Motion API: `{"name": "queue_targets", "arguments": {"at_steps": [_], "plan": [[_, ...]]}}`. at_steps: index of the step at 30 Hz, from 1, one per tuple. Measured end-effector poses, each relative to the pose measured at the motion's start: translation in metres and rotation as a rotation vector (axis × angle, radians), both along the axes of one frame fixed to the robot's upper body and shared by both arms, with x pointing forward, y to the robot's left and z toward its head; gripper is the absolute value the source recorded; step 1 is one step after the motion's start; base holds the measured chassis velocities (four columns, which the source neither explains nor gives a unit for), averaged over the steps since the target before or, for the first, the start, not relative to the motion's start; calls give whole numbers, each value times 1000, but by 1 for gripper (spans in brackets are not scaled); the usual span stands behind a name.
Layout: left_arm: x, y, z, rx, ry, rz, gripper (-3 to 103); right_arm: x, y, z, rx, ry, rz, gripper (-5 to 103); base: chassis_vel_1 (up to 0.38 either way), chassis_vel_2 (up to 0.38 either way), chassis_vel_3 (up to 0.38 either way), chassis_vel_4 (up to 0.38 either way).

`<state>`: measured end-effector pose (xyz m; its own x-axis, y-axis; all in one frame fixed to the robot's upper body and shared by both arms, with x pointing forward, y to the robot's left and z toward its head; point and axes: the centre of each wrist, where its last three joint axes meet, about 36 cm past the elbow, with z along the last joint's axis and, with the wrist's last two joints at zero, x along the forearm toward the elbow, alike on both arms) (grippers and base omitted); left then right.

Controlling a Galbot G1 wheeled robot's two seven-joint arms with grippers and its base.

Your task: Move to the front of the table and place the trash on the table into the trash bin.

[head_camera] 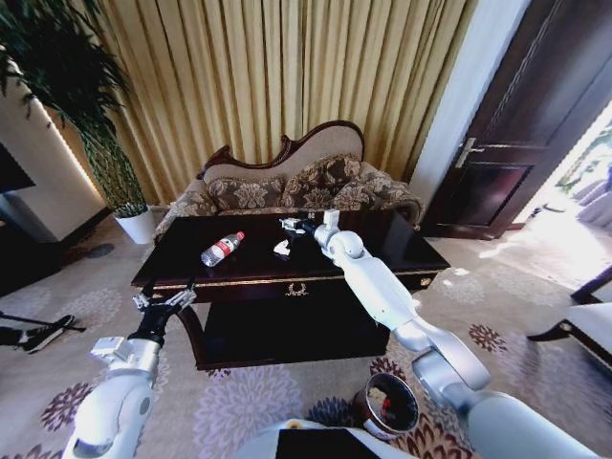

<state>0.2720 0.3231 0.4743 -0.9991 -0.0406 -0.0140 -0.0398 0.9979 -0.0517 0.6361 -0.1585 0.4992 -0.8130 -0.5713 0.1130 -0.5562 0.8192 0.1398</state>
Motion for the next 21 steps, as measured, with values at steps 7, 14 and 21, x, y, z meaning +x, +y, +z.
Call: {"name": "queue_targets", "arguments": {"at_steps": [7, 14, 21], "plan": [[1, -3, -2, -8, 2, -8, 100, 1, -12, -1, -14, 3, -18, 100, -7, 8, 9, -5], [0, -3, -3, -8, -3, -24, 100, 11, -28, -6, -69, 19, -60, 100, 0, 0, 0, 0], [-1, -4, -4, -9, -2, -29, 100, 27, -37, -9, -96, 46, -95, 100, 0, 0, 0, 0]]}}
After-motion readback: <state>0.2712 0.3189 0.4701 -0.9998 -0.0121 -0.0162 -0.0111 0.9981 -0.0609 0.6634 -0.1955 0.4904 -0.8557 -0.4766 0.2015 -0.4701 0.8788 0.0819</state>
